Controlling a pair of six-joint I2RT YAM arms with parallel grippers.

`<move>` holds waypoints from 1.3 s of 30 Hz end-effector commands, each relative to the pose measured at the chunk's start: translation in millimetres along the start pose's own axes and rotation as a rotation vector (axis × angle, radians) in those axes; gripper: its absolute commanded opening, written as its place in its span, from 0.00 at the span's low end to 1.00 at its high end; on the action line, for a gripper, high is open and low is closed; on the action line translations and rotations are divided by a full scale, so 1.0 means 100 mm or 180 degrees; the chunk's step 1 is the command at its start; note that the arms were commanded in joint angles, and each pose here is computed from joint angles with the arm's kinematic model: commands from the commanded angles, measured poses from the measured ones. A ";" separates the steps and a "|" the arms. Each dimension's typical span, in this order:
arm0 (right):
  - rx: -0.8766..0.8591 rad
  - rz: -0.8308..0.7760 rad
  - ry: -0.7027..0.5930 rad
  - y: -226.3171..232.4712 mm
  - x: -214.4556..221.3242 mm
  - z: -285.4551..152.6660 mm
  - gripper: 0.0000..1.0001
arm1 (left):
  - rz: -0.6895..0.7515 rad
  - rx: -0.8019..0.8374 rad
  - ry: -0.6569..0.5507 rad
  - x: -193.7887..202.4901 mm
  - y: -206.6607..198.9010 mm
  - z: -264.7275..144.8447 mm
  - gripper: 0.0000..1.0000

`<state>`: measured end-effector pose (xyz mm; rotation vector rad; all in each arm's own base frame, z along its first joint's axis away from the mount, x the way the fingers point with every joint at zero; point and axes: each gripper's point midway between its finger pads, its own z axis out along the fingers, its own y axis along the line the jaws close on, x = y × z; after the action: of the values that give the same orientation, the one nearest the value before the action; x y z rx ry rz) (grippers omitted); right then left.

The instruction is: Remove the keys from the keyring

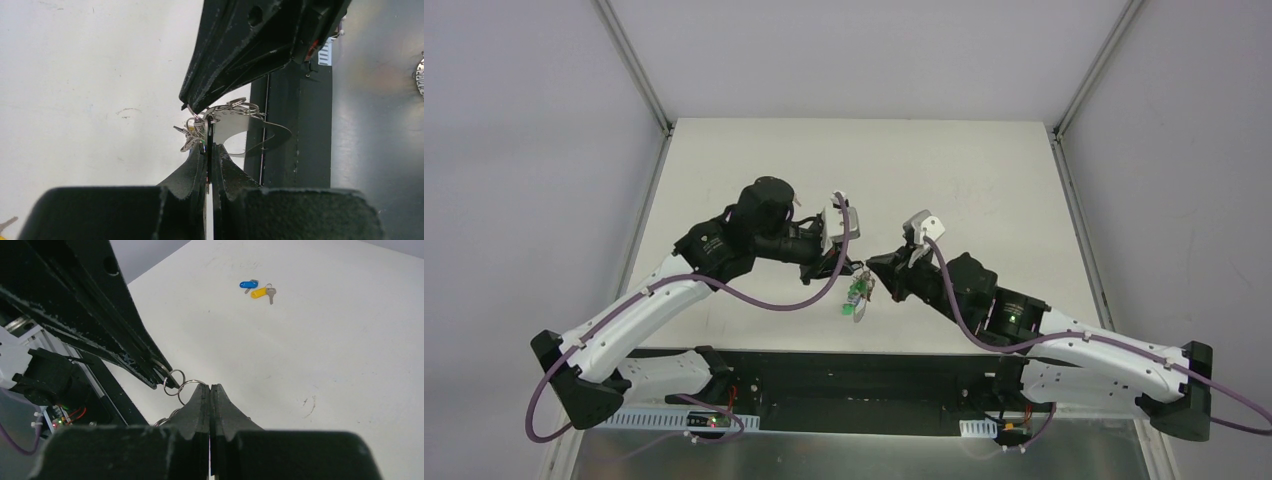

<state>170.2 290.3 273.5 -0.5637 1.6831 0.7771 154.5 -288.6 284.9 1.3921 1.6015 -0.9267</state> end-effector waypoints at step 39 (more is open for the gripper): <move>0.0148 0.0422 -0.0607 -0.07 -0.27 -0.24 0.05 | -0.0108 0.0118 -0.0177 -0.22 -0.14 -0.11 0.00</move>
<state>170.7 276.5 288.3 -0.3196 1.6510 0.8140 150.7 -291.6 290.6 1.3671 1.6335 -0.9775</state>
